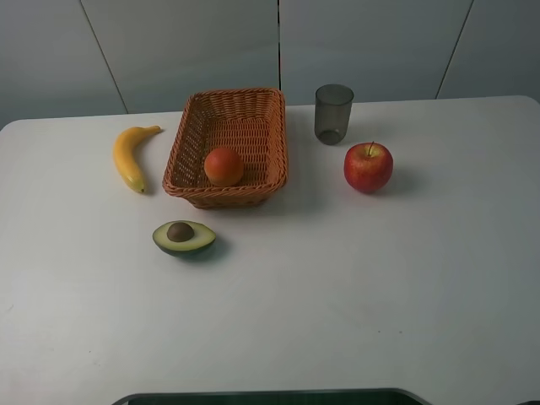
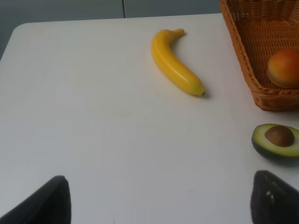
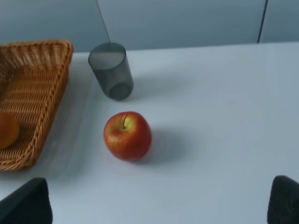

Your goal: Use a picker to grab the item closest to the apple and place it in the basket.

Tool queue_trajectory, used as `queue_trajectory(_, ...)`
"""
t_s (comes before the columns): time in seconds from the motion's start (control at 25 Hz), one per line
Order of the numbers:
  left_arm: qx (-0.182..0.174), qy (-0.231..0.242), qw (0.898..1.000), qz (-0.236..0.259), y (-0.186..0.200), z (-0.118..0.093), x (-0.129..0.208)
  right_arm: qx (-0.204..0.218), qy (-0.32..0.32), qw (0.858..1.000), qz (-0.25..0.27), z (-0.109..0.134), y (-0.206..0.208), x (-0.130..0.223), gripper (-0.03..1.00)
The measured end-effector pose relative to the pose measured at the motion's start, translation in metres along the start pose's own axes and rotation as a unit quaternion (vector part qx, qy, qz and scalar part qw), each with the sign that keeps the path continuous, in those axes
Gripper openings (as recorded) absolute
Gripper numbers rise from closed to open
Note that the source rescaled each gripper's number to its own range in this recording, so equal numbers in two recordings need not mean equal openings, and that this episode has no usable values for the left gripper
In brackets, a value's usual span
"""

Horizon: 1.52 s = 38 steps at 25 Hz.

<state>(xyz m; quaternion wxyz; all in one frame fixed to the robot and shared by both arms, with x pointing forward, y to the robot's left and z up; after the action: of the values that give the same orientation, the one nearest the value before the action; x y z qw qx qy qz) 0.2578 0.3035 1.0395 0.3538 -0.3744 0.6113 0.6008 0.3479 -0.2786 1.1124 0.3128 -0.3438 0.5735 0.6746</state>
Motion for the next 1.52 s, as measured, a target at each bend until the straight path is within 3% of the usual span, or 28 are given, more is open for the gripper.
queue_trajectory(0.32,0.0,0.0,1.0,0.0,0.0,0.0,0.0,0.007,0.006,0.998,-0.068,-0.011,0.065,0.037,1.0)
queue_trajectory(0.68,0.0,0.0,1.0,0.0,0.0,0.0,0.0,-0.008,0.04,0.992,-0.123,-0.015,0.091,0.078,1.0)
queue_trajectory(0.84,0.0,0.0,1.0,0.0,0.0,0.0,0.0,-0.031,0.053,0.994,-0.093,-0.01,0.079,0.092,1.0)
queue_trajectory(1.28,0.0,0.0,1.0,0.0,0.0,0.0,0.0,-0.034,0.086,0.995,-0.033,-0.01,0.042,0.114,1.0)
queue_trajectory(1.52,0.0,0.0,1.0,0.0,0.0,0.0,0.0,-0.033,0.085,0.995,-0.043,-0.01,0.036,0.113,1.0)
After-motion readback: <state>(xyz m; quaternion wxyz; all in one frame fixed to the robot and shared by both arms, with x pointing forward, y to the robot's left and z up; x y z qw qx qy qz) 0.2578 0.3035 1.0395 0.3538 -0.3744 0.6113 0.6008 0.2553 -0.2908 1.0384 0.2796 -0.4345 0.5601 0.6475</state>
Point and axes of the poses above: a point on each arm's last joint axis where the gripper is mounted, y pointing back along that axis away from the gripper, z along the wrist's bending axis when the last joint is at zero, x = y × z, the point moved 3 cm from there along -y, pointing out along that axis toward the gripper, and after that the axes turned 1 degree about y, right-handed, at the moved point
